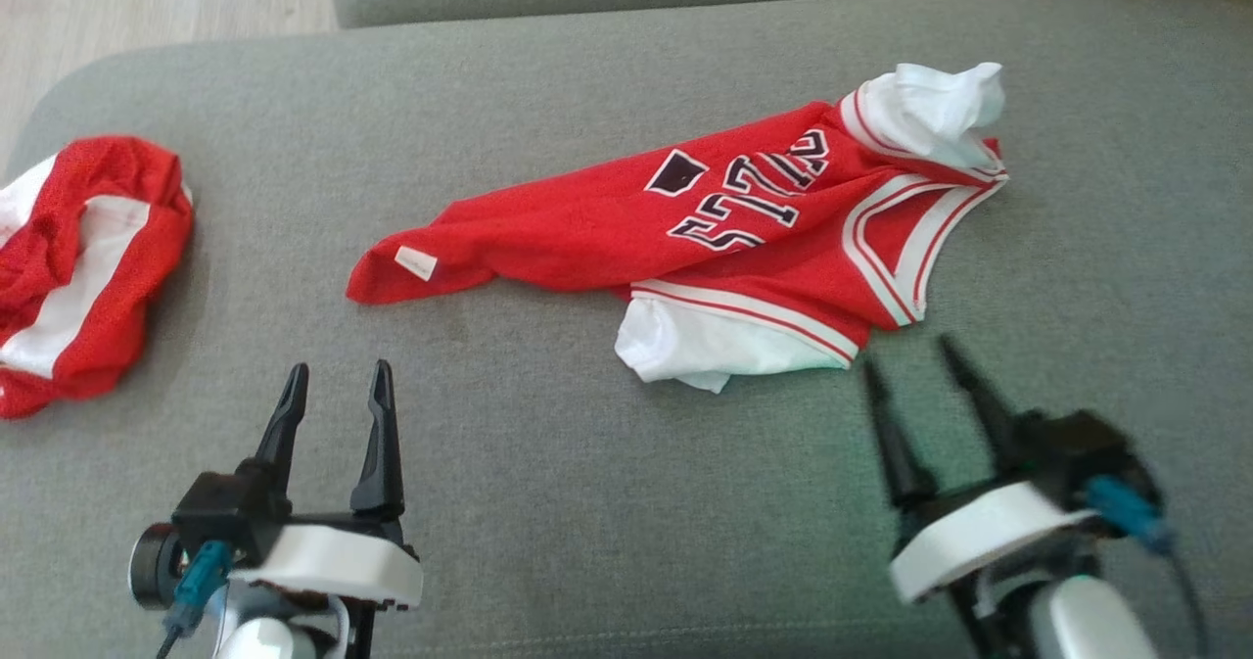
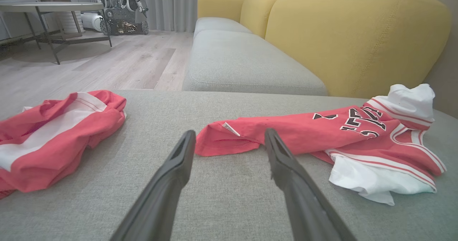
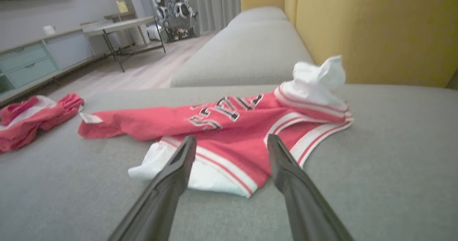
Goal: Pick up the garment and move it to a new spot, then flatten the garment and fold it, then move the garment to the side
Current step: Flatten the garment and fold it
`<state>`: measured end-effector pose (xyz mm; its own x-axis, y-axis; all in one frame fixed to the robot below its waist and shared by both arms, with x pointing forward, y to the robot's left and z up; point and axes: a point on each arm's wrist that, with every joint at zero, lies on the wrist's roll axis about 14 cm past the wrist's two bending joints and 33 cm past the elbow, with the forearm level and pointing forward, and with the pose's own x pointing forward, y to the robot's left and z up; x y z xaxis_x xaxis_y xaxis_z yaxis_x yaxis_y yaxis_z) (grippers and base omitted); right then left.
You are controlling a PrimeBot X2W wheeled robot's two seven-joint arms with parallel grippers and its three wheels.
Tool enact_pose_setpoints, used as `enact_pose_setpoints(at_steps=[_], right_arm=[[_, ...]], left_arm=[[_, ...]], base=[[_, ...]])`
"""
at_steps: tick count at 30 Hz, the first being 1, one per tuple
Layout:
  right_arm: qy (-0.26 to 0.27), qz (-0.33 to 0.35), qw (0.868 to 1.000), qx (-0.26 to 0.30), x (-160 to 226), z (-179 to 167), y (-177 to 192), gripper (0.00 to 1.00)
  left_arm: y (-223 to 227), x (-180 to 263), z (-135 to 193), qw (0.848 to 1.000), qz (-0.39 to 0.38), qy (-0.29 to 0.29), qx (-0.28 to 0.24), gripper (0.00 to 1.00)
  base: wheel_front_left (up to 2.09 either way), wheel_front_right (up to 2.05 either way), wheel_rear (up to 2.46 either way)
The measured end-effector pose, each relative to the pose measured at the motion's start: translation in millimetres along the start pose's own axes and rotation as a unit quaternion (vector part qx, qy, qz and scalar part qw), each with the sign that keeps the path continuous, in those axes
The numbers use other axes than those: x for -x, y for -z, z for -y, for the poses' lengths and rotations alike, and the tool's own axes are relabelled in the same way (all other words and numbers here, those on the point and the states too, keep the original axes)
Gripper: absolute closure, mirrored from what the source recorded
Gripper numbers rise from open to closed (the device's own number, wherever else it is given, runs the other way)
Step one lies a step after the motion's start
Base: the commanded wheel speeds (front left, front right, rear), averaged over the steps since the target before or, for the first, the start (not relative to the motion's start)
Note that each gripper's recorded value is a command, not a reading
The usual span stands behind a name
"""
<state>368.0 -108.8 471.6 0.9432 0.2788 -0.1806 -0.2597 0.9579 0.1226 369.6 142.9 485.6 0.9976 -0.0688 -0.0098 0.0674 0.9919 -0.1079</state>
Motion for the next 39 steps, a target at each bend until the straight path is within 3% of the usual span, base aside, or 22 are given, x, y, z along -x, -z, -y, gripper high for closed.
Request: enact_pose_setpoints(at_steps=[4,9,13,29,30,31,39], right_arm=[[-0.038,-0.050,0.998,0.004,-4.4,-21.7,27.6,0.00],[-0.118,-0.112,0.986,0.020,-16.7,-62.1,63.6,0.00],[-0.156,-0.135,0.978,0.037,-31.9,-75.6,80.1,0.00],[-0.175,-0.172,0.968,0.063,-72.7,-73.7,110.7,0.00],[-0.173,-0.174,0.967,0.062,-73.5,-73.1,111.5,0.55],[-0.171,-0.175,0.968,0.061,-74.1,-71.6,112.3,0.98],[-0.154,-0.167,0.973,0.051,-70.7,-62.7,104.6,1.00]], left_arm=[[1.9,-3.1,-3.0,1.000,-0.003,-0.003,0.000,0.00],[-1.7,-15.9,-9.5,1.000,0.005,-0.010,-0.001,0.00],[0.0,-20.1,-15.0,1.000,0.004,-0.017,0.000,0.00],[8.8,-30.8,-23.0,0.999,-0.003,-0.034,0.010,0.00],[9.2,-31.3,-22.1,0.999,-0.003,-0.034,0.012,0.00],[9.6,-31.7,-21.1,0.999,-0.003,-0.032,0.013,0.00],[6.3,-35.9,-18.7,1.000,0.004,-0.026,0.011,0.00]], base=[[0.00,0.00,0.00],[0.00,0.00,0.00],[0.00,0.00,0.00],[0.00,0.00,0.00],[0.00,0.00,0.00],[0.00,0.00,0.00],[0.00,0.00,0.00]])
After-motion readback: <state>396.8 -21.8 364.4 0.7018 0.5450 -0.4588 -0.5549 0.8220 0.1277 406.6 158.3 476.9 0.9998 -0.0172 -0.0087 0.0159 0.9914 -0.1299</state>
